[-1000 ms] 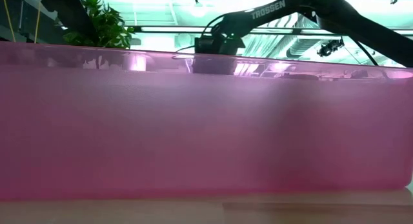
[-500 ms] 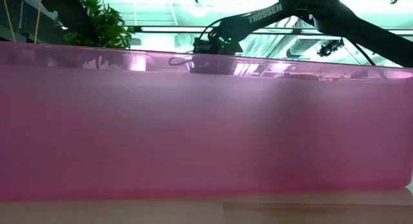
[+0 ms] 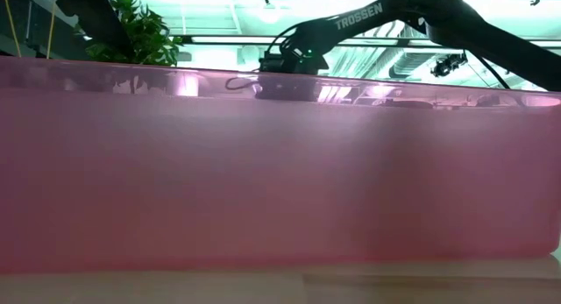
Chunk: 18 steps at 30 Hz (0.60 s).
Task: Pick and place pill bottles into a basket
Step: Put the white pill bottle into the red bin
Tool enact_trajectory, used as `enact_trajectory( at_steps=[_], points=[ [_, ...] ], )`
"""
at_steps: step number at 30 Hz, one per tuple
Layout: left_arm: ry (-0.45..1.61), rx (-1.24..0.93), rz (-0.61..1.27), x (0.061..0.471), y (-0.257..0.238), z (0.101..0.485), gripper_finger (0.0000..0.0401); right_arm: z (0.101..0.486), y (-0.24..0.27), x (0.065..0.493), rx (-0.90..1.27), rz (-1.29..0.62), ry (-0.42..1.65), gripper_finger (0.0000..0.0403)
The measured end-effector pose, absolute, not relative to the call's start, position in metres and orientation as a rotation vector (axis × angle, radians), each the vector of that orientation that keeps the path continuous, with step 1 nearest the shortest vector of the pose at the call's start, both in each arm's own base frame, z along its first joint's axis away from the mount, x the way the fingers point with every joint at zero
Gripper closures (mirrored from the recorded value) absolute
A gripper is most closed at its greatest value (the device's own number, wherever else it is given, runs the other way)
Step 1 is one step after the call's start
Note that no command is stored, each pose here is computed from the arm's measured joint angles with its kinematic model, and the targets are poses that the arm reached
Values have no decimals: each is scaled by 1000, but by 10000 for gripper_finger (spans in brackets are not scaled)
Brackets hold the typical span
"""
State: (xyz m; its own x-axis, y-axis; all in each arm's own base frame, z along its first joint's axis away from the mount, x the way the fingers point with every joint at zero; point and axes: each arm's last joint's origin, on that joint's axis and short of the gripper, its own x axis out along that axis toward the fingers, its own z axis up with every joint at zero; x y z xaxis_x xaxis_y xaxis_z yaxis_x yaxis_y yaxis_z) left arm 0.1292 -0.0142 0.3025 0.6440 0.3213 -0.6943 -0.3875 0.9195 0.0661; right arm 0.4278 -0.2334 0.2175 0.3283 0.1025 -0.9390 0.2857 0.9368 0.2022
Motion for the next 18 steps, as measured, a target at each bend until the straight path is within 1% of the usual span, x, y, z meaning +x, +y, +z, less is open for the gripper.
enact_trajectory(
  at_steps=[8,18],
  points=[
    [774,-81,400,129,-14,302,103,217,-231,428,371,-141,1247,71],
    [777,-75,394,129,-14,302,103,218,-231,429,441,-152,1235,71]
  ],
)
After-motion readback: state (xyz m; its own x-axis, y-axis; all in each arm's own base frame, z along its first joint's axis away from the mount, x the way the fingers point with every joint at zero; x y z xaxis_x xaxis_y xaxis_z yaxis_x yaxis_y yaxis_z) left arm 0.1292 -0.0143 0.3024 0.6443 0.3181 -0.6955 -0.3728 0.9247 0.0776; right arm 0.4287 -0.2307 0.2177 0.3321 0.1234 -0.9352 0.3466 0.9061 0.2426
